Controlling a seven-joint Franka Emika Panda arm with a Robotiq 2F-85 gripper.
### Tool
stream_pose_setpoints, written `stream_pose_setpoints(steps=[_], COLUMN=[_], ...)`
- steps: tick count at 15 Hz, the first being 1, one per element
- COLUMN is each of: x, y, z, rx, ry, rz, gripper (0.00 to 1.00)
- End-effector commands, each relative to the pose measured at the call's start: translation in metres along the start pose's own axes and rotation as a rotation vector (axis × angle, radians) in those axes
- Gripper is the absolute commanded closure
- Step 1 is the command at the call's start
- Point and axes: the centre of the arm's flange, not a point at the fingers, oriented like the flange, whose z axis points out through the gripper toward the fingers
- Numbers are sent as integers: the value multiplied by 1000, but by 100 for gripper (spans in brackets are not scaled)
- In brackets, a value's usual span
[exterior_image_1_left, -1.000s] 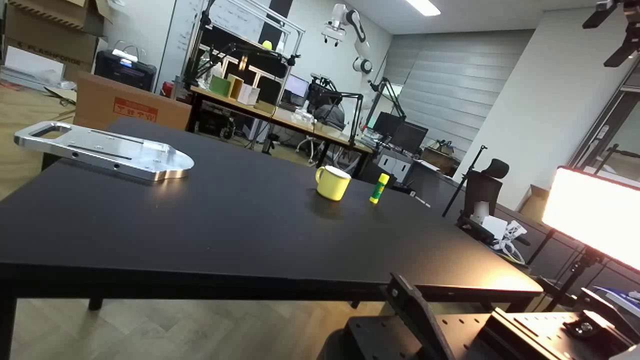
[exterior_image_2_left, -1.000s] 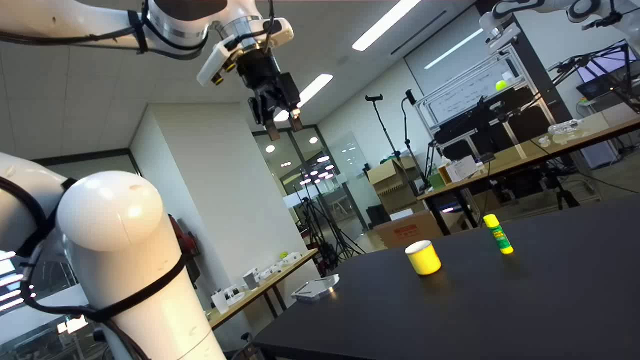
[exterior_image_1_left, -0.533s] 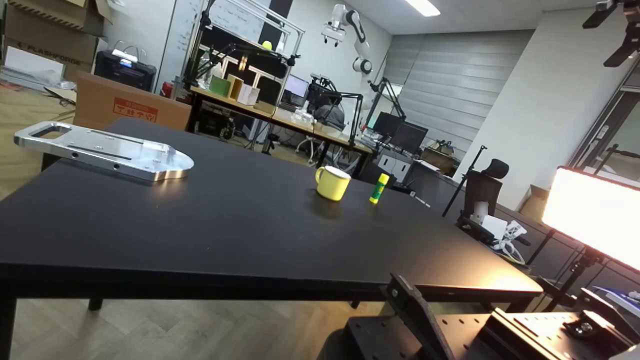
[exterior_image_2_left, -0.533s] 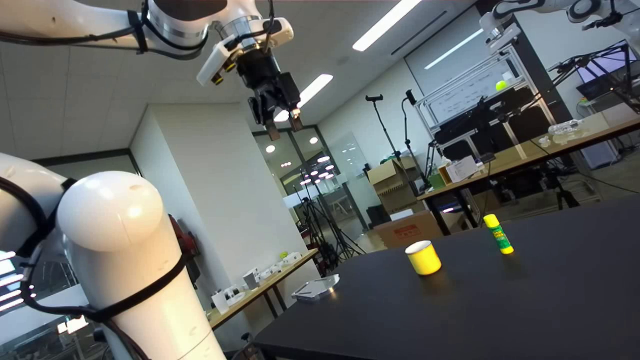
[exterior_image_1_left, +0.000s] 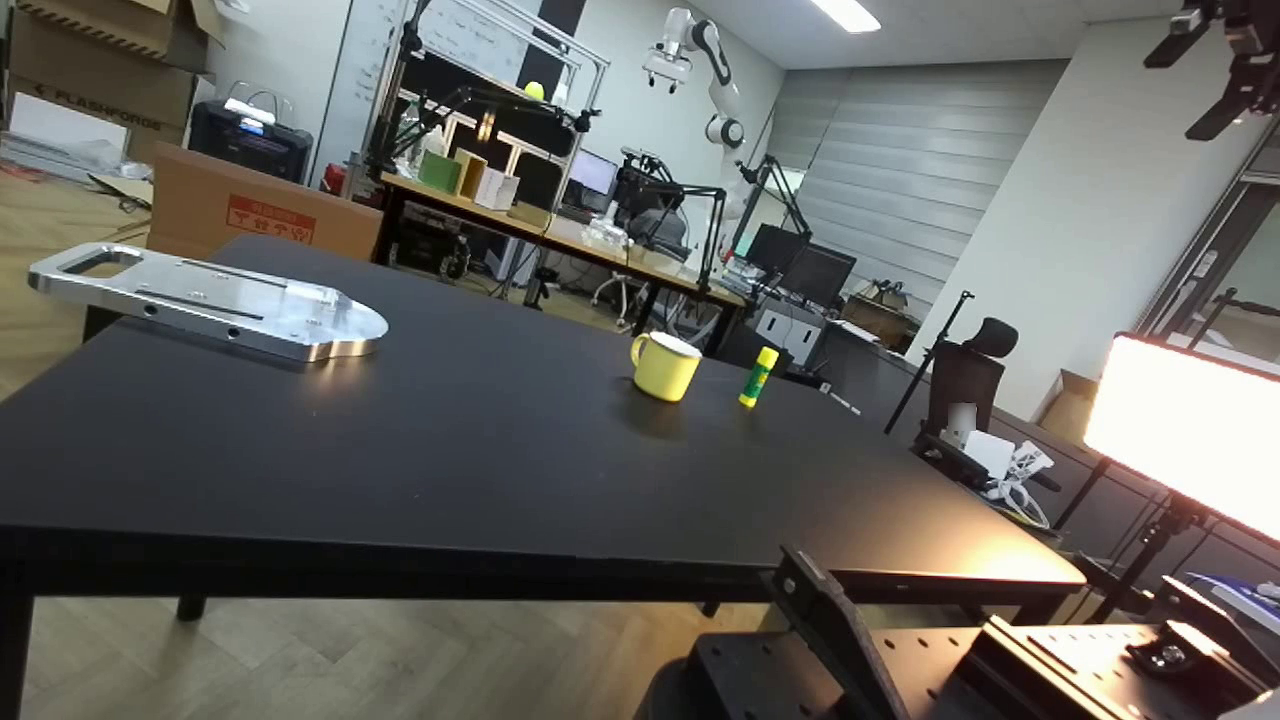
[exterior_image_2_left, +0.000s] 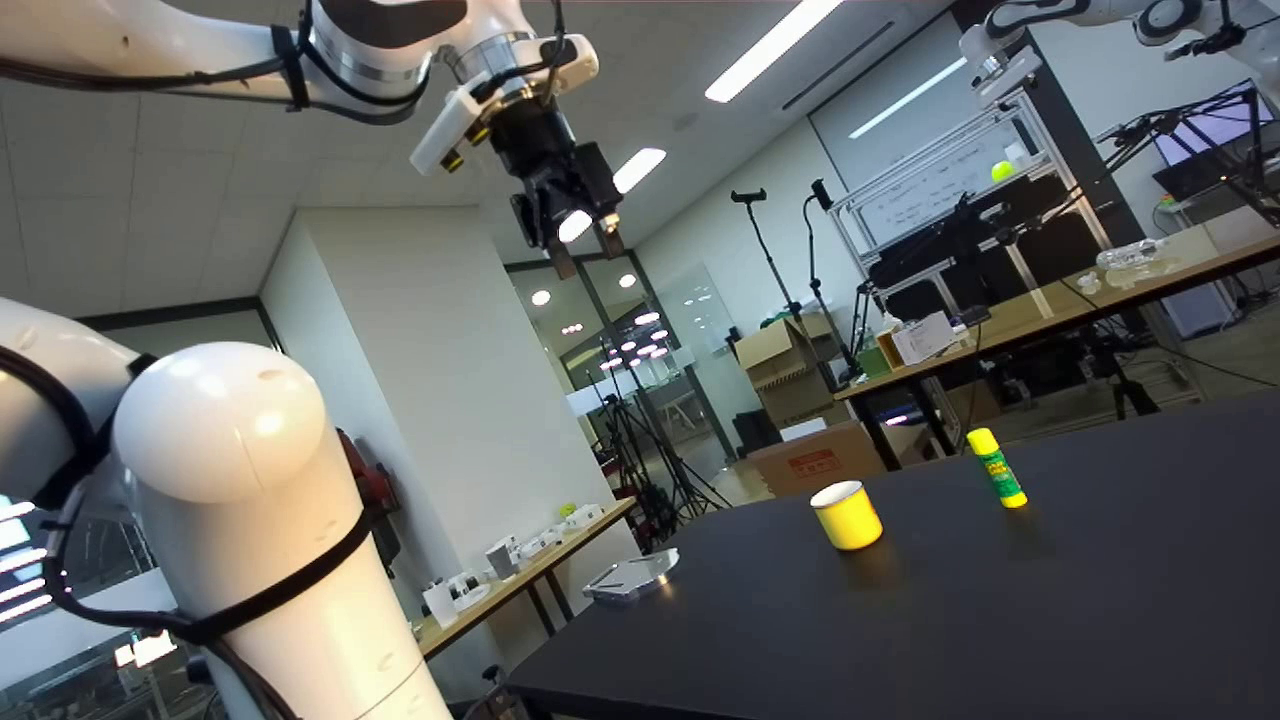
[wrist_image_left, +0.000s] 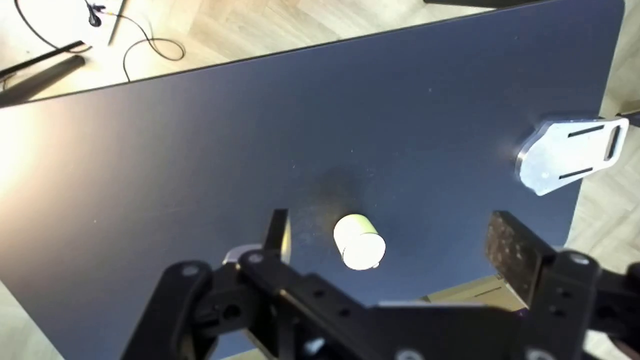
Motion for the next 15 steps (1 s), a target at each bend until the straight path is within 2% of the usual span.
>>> stream_pose_setpoints(steps=[1,4,8,13,14,15], x=[70,122,189,274,289,230], y=[27,51,62,66,67,56], z=[27,60,98,127,133,140], rx=[-35,-76,-163,-189,-212,-186], ry=[46,74,37,-72,-93,-53], rz=[-13,-21,-62,-148,-116,-133], gripper=[0,0,0,0,0,0])
